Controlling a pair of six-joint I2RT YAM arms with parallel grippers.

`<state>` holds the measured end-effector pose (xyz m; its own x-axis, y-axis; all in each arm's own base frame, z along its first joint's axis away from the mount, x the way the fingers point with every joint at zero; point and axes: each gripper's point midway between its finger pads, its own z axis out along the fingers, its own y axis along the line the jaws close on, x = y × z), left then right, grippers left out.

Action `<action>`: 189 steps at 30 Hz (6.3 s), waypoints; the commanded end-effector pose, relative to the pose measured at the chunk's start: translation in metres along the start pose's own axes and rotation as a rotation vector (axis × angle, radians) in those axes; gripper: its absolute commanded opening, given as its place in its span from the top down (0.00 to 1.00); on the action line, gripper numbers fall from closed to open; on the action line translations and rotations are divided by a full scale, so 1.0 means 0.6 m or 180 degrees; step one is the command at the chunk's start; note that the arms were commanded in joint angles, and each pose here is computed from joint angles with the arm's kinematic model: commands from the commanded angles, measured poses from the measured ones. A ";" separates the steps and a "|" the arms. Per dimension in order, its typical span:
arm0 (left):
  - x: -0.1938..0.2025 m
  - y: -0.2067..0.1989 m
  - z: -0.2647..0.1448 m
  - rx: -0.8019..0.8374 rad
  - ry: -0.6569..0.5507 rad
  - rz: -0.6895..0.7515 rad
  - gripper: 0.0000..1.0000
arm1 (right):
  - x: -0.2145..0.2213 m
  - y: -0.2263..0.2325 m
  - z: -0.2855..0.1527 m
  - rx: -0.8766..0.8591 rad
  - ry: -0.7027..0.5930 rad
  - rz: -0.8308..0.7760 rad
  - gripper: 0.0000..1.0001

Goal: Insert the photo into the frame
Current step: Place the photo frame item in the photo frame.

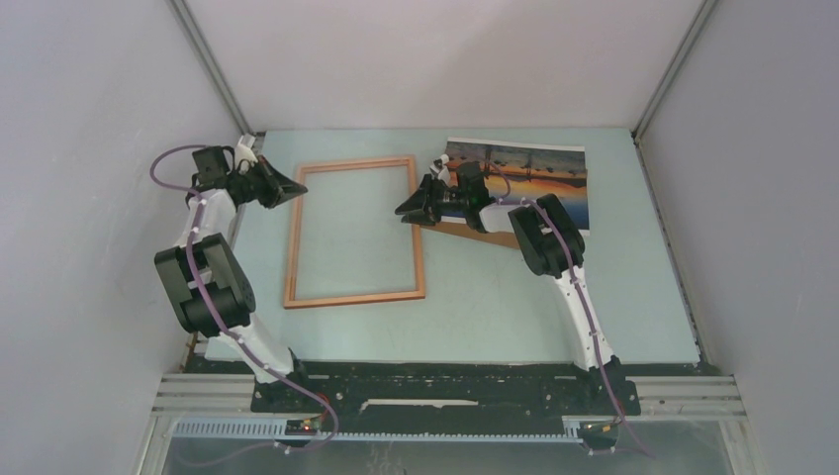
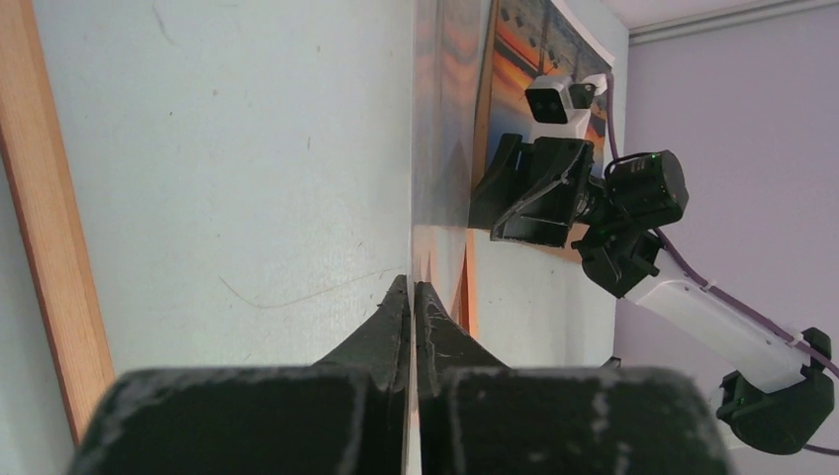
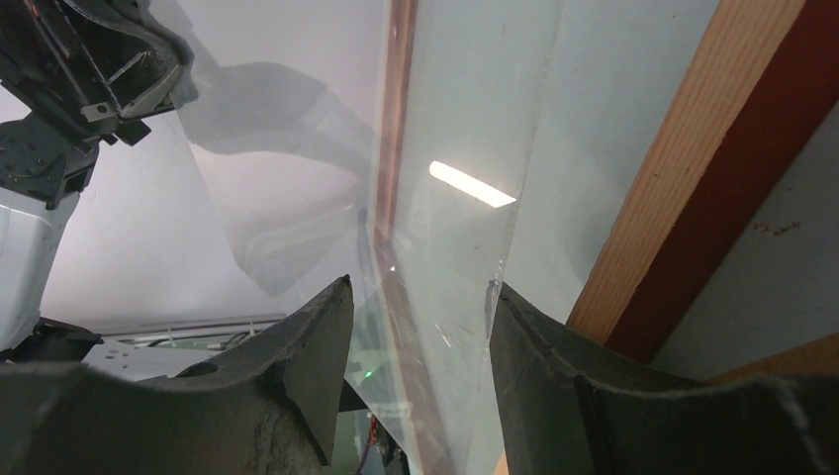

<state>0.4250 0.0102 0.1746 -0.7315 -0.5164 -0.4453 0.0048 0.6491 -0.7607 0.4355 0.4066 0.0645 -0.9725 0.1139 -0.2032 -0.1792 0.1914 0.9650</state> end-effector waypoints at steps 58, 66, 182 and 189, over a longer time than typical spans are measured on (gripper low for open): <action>0.038 -0.035 0.032 0.0220 0.0063 0.0053 1.00 | -0.031 0.061 -0.035 -0.0149 -0.0148 -0.0359 0.39; 0.056 -0.030 0.036 0.0170 0.0125 0.0053 1.00 | -0.027 0.049 -0.031 -0.0120 -0.0127 -0.0315 0.39; 0.055 -0.131 0.016 0.0468 0.0083 0.0588 1.00 | -0.054 0.010 -0.090 0.0755 -0.0303 -0.0461 0.28; 0.055 -0.137 0.010 0.0471 0.0043 0.0633 1.00 | -0.098 0.043 -0.121 0.0517 -0.0486 -0.0441 0.27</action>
<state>0.4099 -0.0574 0.2033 -0.7431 -0.3993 -0.5370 0.1779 0.6558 -0.7337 0.4550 0.3432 0.0692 -0.9384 0.1657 -0.3032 -0.2045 0.4408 0.8740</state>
